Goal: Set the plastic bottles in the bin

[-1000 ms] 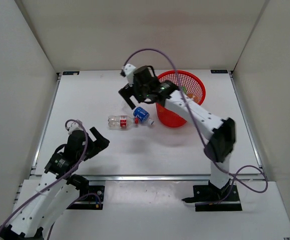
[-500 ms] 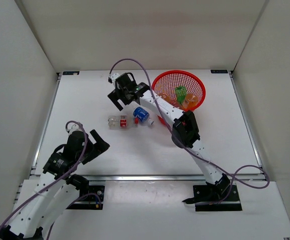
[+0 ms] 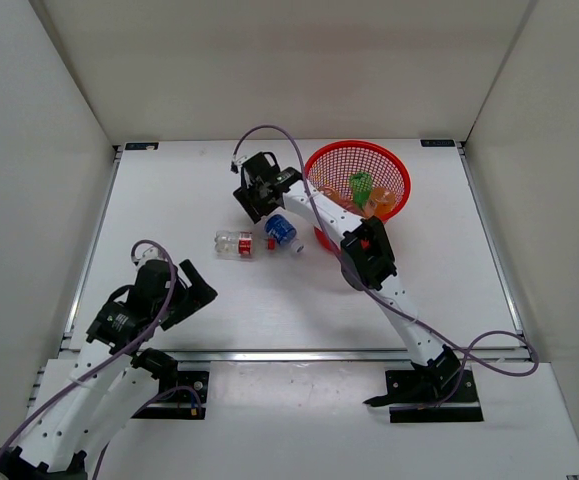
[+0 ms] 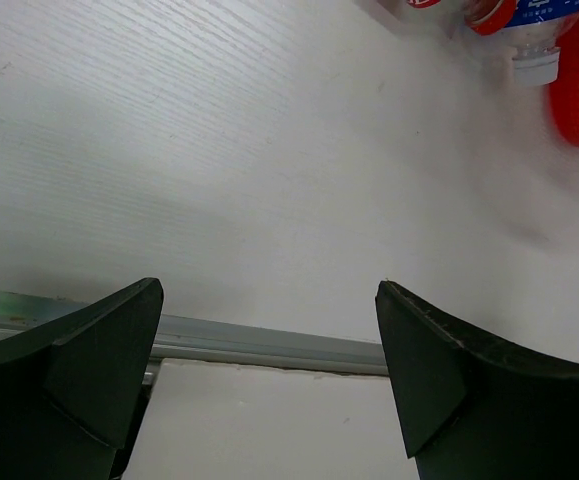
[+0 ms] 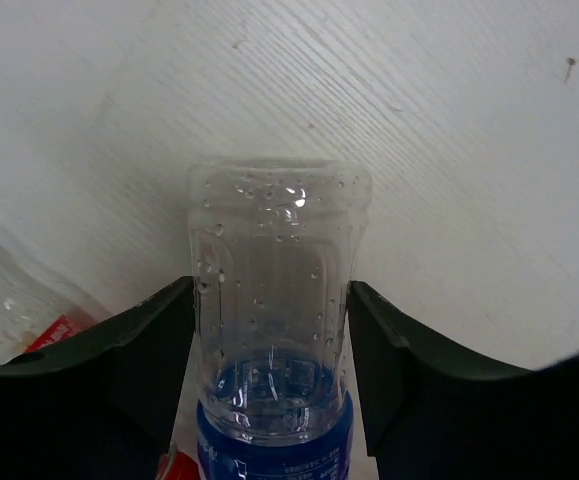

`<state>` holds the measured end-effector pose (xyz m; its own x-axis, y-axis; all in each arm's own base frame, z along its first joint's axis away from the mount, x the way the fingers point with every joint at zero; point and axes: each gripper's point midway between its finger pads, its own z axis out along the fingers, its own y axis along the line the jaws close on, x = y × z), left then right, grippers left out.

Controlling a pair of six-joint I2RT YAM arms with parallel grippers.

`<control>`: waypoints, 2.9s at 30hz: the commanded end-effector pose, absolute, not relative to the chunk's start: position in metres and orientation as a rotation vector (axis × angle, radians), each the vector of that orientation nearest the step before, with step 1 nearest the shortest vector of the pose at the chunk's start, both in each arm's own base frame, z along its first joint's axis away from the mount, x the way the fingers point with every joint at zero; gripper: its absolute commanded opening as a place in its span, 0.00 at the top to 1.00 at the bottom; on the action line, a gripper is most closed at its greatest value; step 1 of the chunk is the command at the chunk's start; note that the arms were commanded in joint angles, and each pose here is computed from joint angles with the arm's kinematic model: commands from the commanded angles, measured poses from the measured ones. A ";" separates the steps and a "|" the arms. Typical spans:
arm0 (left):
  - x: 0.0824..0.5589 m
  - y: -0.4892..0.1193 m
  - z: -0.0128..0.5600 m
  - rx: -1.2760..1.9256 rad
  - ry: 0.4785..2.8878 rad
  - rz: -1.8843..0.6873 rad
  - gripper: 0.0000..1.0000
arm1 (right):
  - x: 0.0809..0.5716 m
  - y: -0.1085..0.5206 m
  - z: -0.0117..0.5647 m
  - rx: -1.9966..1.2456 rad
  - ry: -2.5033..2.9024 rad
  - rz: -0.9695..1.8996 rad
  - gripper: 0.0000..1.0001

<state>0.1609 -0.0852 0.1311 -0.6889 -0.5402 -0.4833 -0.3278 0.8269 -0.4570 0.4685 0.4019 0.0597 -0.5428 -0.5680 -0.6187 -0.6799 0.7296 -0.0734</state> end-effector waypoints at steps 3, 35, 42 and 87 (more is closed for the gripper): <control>0.170 -0.085 0.144 -0.631 2.331 -0.459 0.02 | 0.471 0.426 0.126 -0.905 2.166 0.420 0.48; 0.190 -0.098 0.107 -0.732 2.340 -0.508 0.01 | 0.454 0.200 0.393 -0.435 1.740 0.646 0.66; 0.225 -0.109 0.119 -0.794 2.235 -0.579 0.01 | 0.469 0.204 0.349 -0.403 1.765 0.670 0.64; 0.405 -0.154 0.037 -0.966 2.297 -0.312 0.03 | 0.318 0.025 0.311 0.009 1.795 0.025 0.01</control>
<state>0.3982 -0.1487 0.0352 -0.5433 -0.6949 -0.4711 -0.5536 0.7184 -0.4212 0.3288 0.0354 0.3058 -0.2452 0.0210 -0.9692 -0.0414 0.9986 0.0321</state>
